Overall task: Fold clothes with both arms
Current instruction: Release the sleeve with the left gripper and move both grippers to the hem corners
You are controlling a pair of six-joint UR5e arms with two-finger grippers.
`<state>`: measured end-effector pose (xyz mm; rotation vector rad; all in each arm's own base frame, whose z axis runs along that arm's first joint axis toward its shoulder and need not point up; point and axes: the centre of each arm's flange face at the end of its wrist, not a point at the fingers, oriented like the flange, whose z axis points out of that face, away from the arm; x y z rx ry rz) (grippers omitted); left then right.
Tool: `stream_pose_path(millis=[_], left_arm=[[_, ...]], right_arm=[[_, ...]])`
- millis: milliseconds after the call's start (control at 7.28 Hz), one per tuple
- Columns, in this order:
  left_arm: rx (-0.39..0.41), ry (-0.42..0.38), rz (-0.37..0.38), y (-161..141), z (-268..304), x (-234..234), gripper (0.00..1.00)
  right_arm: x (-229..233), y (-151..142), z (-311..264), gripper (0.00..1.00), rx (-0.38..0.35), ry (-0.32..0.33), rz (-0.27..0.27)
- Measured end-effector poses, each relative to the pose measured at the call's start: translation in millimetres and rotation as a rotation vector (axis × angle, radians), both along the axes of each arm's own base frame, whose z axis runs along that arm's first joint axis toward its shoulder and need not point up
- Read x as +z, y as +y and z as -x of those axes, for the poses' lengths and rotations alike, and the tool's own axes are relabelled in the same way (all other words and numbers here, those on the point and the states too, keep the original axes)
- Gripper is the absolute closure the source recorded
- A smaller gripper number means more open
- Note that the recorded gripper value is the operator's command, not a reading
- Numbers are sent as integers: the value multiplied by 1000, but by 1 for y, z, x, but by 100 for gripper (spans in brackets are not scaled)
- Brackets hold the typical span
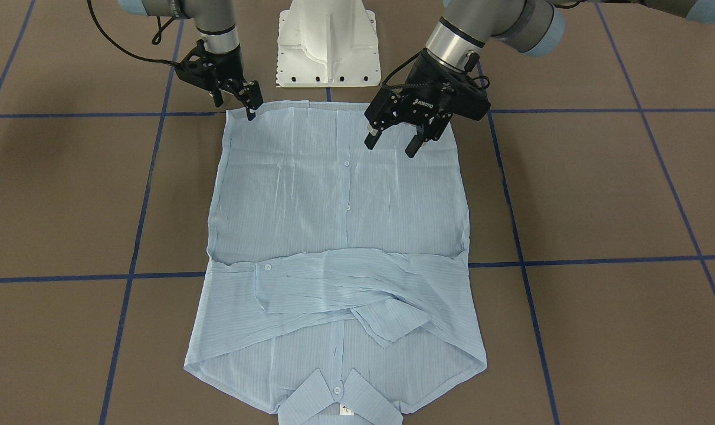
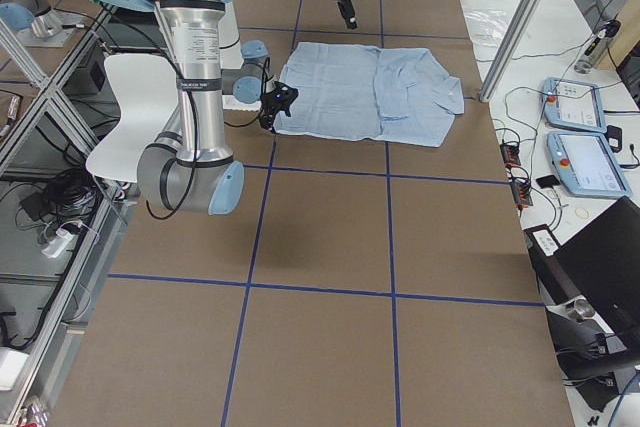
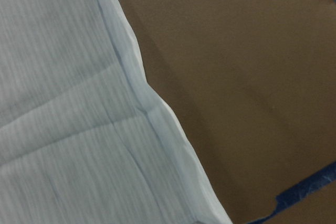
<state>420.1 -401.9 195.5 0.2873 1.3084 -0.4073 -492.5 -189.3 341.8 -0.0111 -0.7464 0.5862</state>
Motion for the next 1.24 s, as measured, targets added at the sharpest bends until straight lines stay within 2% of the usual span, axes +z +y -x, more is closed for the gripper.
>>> stream_pose_path(millis=[687,824,961,1236], left_arm=[[-19,-18,3,-3,-4,8,0],[-19,-19,4,-3,-4,8,0],[-19,-19,4,-3,-4,8,0],[-20,-21,5,-3,-4,10,0]], right_arm=[[2,20,5,15,-21,59,15],[5,20,7,24,-21,65,14],[7,20,8,27,-21,69,13],[8,18,8,27,-13,72,0]])
